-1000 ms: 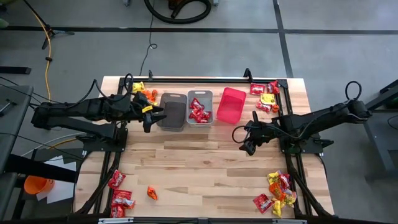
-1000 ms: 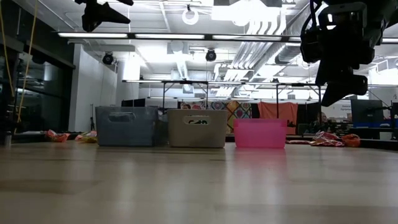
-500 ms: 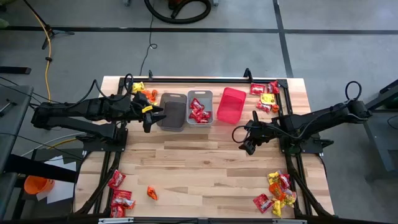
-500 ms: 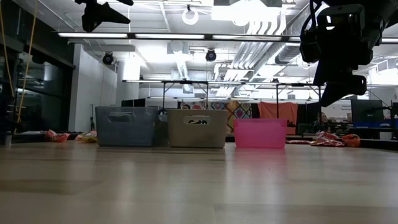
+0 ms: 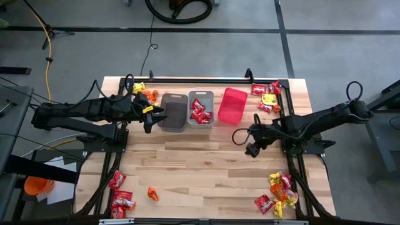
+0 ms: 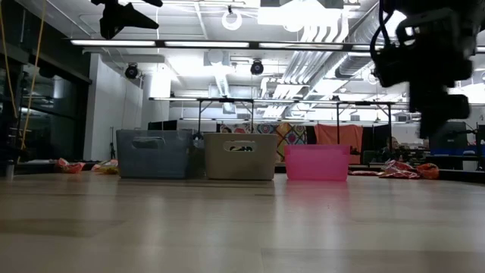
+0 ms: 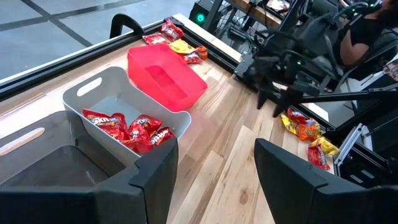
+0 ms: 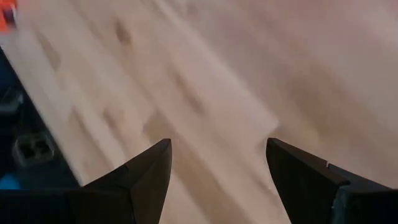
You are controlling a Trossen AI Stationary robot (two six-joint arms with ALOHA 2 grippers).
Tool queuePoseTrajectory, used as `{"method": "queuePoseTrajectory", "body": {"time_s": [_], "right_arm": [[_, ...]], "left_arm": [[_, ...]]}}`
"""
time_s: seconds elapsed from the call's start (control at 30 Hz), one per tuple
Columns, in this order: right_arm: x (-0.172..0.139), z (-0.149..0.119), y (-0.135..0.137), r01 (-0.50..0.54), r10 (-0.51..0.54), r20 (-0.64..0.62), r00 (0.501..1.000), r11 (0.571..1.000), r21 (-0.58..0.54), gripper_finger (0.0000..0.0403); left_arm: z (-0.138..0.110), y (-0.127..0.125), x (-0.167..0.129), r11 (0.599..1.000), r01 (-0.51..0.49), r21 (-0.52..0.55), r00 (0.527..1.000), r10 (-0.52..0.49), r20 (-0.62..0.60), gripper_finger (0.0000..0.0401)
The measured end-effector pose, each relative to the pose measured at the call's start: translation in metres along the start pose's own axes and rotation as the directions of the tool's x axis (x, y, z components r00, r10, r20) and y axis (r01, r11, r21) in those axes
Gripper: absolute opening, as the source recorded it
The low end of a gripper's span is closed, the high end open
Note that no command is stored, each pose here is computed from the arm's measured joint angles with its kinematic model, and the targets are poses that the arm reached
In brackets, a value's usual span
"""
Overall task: Sort candy
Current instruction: Put the bottom right red candy into the gray bin
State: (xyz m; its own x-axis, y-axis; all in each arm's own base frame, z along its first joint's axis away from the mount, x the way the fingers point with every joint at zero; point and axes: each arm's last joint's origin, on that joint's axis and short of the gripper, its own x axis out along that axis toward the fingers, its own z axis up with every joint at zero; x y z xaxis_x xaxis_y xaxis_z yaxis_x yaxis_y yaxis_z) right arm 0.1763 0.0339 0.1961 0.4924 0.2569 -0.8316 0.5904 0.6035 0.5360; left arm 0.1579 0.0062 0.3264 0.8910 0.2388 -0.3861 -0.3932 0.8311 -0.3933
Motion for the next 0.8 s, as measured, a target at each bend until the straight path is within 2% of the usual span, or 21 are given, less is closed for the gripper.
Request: {"method": "queuePoseTrajectory", "body": {"time_s": [0.17,0.37,0.57,0.7,0.8], "right_arm": [[0.002,-0.014,0.014,-0.104,0.101,-0.085,0.991,0.994,-0.031,0.0257],[0.001,-0.027,0.041,-0.27,0.27,-0.014,0.963,0.957,-0.102,0.0257],[0.0,-0.033,0.046,-0.267,0.276,0.055,0.959,0.955,-0.132,0.0257],[0.0,-0.034,0.046,-0.269,0.278,0.048,0.959,0.953,-0.141,0.0257],[0.0,-0.036,0.046,-0.287,0.289,-0.018,0.957,0.942,-0.175,0.0257]], "left_arm": [[0.0,0.0,0.0,1.0,0.002,-0.025,1.0,-0.002,0.003,0.0197],[0.0,0.0,0.0,0.999,0.002,-0.046,1.0,-0.002,0.003,0.0197],[0.001,0.0,0.0,0.999,0.005,-0.048,1.0,-0.005,0.008,0.0197],[0.001,0.0,0.0,0.999,0.005,-0.052,1.0,-0.005,0.009,0.0197],[0.001,0.0,0.0,0.998,0.005,-0.056,1.0,-0.005,0.009,0.0197]]}}
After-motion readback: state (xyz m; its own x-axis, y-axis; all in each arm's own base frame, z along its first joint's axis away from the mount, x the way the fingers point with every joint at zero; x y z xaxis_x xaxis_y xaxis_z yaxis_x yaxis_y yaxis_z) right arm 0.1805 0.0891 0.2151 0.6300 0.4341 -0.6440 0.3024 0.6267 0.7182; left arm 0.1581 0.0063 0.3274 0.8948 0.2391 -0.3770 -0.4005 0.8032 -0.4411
